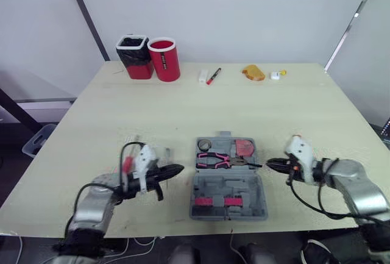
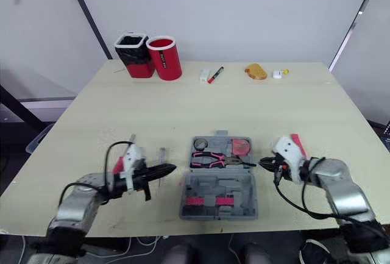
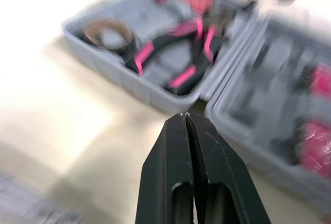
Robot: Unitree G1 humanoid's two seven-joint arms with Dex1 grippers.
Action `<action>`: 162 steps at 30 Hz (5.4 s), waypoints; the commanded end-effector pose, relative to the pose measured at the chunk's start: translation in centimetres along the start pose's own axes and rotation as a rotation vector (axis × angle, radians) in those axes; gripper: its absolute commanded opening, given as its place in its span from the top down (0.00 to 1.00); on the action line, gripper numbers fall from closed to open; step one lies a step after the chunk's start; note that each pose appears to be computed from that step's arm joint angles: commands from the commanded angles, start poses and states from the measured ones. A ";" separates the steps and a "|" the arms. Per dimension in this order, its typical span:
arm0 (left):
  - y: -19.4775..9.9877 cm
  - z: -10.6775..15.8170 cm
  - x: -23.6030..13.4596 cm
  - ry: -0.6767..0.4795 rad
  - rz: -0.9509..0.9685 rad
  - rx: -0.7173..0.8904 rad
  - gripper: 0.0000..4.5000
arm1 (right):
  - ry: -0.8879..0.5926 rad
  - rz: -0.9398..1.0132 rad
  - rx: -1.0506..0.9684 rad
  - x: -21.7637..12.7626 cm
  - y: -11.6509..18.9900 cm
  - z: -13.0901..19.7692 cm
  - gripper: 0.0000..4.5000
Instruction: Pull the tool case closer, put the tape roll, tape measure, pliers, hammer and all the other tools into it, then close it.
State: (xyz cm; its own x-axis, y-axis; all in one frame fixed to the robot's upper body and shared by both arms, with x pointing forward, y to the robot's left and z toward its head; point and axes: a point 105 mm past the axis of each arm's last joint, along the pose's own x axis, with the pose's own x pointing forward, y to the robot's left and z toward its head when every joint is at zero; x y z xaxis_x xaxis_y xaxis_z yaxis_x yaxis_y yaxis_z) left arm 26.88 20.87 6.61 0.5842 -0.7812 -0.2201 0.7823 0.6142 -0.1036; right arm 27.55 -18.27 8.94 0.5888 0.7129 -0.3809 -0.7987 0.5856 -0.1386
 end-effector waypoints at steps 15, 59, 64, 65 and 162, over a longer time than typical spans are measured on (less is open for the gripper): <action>1.5 -2.0 -13.0 0.002 0.327 -0.091 0.01 | 0.064 -0.350 0.147 -14.2 0.8 -4.7 0.00; 2.5 -1.6 5.9 0.253 0.800 -0.258 0.44 | -0.332 0.309 -0.223 -1.0 5.1 12.7 0.00; 1.8 -1.2 5.1 0.223 0.756 -0.258 0.97 | -0.321 0.304 -0.220 -1.3 5.0 12.2 0.00; 1.5 -0.9 4.7 0.206 0.739 -0.256 0.99 | -0.321 0.304 -0.220 -1.3 5.0 12.2 0.00; -0.2 0.9 4.4 0.681 -1.603 1.892 0.41 | -0.260 0.180 -0.156 -3.0 6.8 8.8 0.00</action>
State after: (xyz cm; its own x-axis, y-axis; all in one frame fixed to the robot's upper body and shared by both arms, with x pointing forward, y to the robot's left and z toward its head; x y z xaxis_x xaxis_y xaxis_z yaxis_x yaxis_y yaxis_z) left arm 29.66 16.75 6.68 -0.1042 -0.0161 -0.9944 -0.1232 -0.9920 0.0290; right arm 21.54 -12.88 16.15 0.4259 0.8858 -0.1844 -0.8992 0.3919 -0.1945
